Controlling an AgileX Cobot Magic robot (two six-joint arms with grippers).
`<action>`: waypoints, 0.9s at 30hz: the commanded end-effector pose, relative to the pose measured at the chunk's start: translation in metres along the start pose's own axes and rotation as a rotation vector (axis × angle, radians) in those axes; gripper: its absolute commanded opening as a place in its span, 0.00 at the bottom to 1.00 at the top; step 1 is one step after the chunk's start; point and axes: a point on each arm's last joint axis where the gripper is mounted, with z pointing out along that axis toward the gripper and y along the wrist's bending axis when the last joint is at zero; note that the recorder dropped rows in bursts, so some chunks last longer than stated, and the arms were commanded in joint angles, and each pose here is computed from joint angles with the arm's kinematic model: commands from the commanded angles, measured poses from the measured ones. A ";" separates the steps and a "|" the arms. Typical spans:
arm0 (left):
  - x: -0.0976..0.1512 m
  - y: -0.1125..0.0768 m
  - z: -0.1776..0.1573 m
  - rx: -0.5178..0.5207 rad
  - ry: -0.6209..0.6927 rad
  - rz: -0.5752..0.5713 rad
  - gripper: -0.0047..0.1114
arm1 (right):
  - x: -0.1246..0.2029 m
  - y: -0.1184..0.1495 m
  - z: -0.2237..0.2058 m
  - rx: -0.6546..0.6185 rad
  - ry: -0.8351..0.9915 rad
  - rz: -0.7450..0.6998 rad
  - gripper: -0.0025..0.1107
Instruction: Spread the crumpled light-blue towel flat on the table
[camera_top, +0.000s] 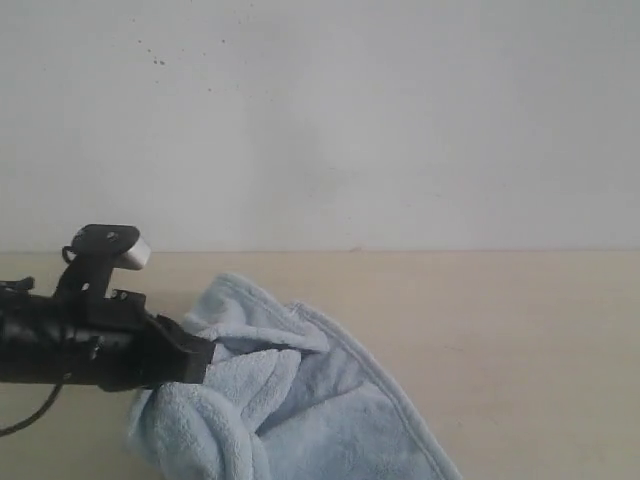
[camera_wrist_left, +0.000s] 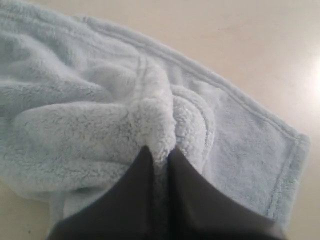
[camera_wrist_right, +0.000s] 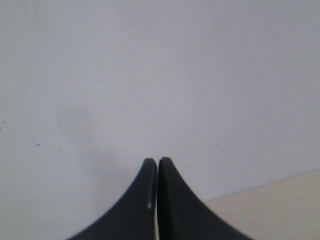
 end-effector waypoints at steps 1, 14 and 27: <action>0.019 -0.017 -0.042 0.003 -0.052 -0.003 0.07 | -0.001 0.000 0.000 -0.003 -0.011 -0.004 0.02; 0.049 -0.037 -0.028 0.251 0.049 -0.060 0.52 | -0.001 0.000 0.000 -0.003 -0.011 -0.004 0.02; -0.009 -0.052 0.069 -0.003 0.082 0.274 0.50 | -0.001 0.000 0.000 -0.003 -0.011 -0.006 0.02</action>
